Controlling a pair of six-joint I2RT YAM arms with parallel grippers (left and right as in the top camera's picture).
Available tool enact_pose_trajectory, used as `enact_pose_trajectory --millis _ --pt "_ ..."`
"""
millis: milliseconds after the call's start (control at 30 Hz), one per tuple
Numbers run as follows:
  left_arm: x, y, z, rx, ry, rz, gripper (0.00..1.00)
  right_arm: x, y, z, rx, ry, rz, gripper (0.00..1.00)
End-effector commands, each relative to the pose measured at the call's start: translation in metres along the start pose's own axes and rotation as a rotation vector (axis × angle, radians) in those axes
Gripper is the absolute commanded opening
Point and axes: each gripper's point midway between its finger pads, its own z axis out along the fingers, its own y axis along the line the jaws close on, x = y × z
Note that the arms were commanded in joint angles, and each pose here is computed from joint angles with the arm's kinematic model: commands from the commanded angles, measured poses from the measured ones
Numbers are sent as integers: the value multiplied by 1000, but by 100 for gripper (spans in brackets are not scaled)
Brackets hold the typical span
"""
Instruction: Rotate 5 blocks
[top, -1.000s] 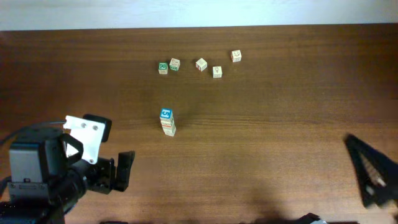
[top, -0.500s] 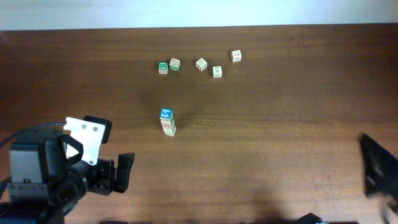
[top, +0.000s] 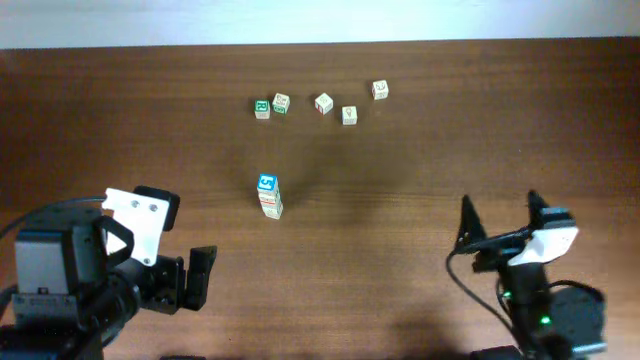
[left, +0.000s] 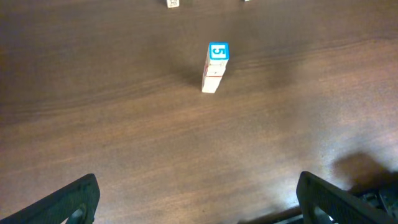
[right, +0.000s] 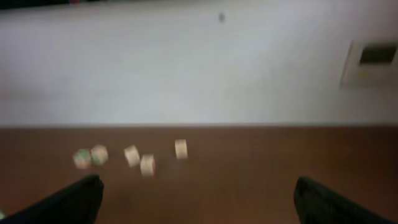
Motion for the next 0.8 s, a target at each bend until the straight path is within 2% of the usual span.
enact_pose_trajectory --millis 0,200,333,767 --pt "-1 2 -2 -11 -8 14 99 32 -1 2 -14 -49 4 98" --pt "-1 2 -2 -12 -8 14 99 91 -6 9 -12 -57 5 98" --pt "-1 2 -2 -11 -8 14 99 122 -10 11 0 38 -15 98" --pt "-1 2 -2 -11 -8 14 99 121 -9 11 -6 38 -49 98"
